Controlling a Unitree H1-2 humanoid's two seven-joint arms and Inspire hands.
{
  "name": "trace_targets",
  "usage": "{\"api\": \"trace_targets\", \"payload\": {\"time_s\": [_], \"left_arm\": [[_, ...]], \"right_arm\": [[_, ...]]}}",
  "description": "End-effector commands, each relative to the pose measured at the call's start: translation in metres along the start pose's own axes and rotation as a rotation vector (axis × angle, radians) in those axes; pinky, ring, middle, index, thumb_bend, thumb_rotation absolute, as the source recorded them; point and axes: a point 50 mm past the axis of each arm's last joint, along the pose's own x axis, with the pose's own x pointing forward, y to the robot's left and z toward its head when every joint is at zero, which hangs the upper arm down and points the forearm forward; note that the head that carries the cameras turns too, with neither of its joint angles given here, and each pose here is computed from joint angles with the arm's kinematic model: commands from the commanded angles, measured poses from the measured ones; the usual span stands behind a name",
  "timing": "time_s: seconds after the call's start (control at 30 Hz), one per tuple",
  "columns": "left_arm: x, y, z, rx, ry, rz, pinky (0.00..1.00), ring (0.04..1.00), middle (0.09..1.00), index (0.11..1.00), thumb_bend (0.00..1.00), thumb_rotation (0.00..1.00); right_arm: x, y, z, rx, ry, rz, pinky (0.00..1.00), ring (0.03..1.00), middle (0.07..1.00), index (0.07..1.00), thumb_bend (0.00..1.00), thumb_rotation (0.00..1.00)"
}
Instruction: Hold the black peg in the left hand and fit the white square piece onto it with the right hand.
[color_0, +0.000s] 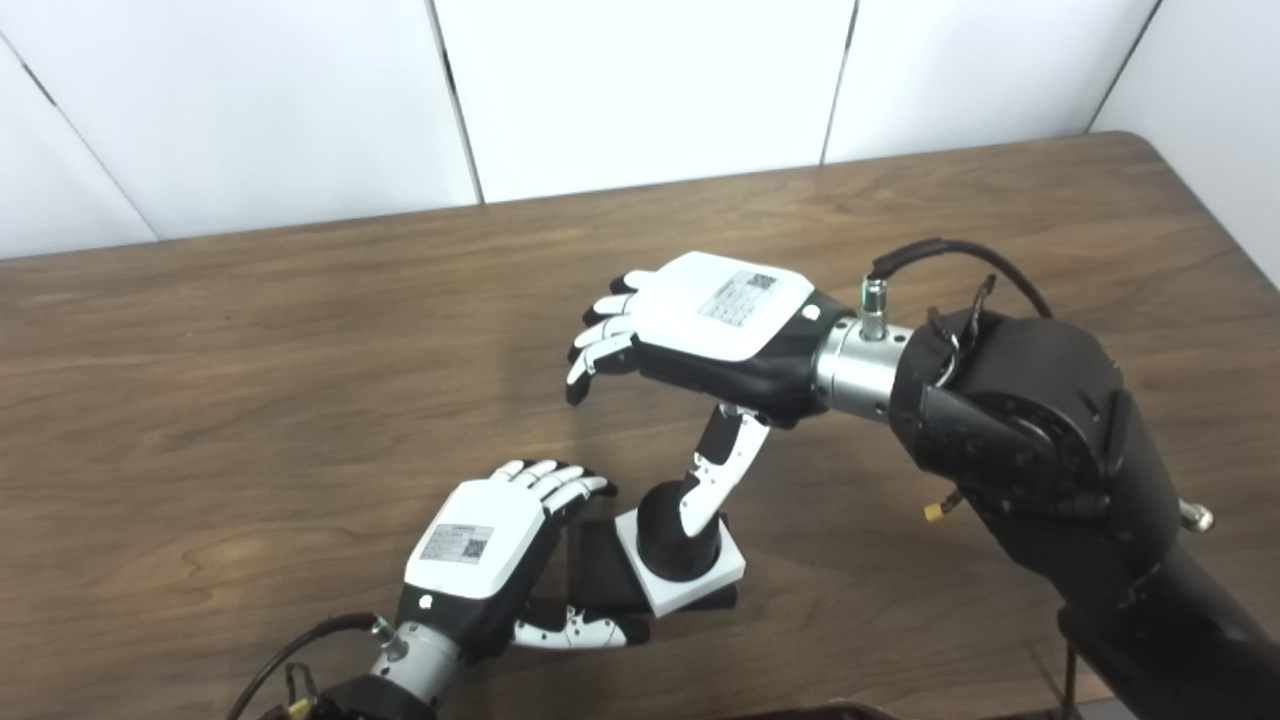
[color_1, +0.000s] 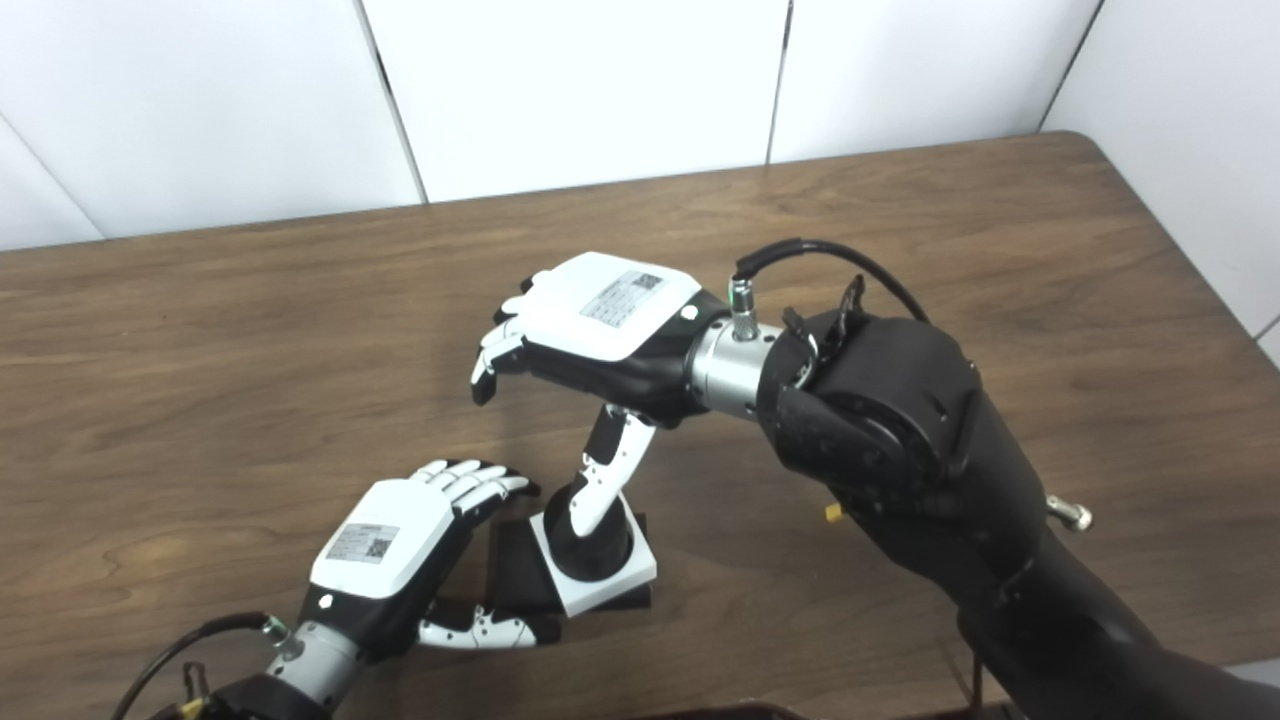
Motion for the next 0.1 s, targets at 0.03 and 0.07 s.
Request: {"api": "trace_targets", "payload": {"time_s": [0.03, 0.07], "left_arm": [[-0.004, 0.017, -0.003, -0.003, 0.013, -0.028, 0.92, 0.894, 0.884, 0.828, 0.95, 0.59], [-0.005, 0.021, -0.003, 0.006, 0.012, -0.028, 0.93, 0.898, 0.885, 0.831, 0.94, 0.57]], "right_arm": [[-0.006, -0.009, -0.001, -0.001, 0.016, 0.016, 0.98, 0.936, 0.869, 0.767, 1.00, 0.51], [-0.006, -0.009, -0.001, -0.001, 0.017, 0.017, 0.98, 0.936, 0.867, 0.769, 1.00, 0.51]]}}
